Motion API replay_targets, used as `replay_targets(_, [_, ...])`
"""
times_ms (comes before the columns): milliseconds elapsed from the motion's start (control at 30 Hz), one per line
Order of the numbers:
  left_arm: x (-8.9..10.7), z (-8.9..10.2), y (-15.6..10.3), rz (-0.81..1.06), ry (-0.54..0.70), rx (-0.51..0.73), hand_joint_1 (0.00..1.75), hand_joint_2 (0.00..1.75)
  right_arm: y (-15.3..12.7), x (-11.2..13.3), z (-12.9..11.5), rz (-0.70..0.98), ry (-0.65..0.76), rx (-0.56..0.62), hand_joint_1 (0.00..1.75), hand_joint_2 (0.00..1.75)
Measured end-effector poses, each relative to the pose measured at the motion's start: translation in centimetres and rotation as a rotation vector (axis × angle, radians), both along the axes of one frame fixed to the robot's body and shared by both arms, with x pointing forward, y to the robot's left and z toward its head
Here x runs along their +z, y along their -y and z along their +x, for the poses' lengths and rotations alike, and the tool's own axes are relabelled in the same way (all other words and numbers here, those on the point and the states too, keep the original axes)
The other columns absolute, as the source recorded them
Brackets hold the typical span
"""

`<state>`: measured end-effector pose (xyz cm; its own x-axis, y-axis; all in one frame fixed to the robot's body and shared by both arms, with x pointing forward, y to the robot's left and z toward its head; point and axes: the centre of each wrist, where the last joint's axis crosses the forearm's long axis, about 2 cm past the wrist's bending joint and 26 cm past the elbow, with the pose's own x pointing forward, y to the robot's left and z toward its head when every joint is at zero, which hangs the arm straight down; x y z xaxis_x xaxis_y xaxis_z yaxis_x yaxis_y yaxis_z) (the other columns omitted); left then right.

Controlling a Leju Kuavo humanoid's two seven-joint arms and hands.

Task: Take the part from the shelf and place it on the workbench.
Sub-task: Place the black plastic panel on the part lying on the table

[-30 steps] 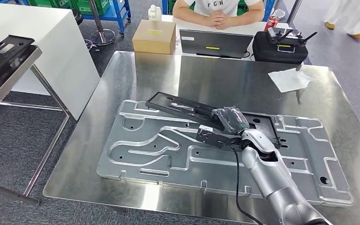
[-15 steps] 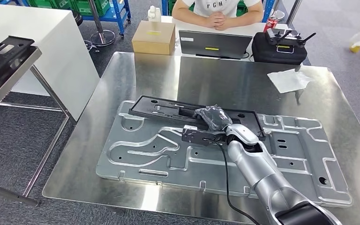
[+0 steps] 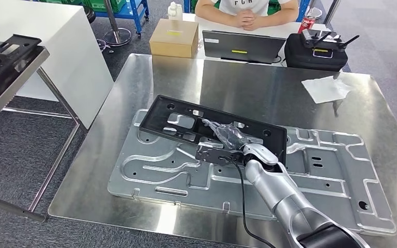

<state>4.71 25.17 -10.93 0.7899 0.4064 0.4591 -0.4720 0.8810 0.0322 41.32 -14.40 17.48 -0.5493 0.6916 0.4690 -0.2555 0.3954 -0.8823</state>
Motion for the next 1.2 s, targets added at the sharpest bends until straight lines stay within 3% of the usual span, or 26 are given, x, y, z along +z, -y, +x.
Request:
replay_targets(667, [0.0, -0.2, 0.1, 0.009, 0.000, 0.051, 0.00, 0.00, -0.2, 0.4, -0.3, 0.087, 0.046, -0.027, 0.00, 1.75])
replay_targets(1200, [0.4, -0.3, 2.8, 0.081, -0.128, 0.242, 0.00, 0.00, -7.0, 7.3, -2.8, 0.341, 0.127, 0.132, 0.00, 1.75])
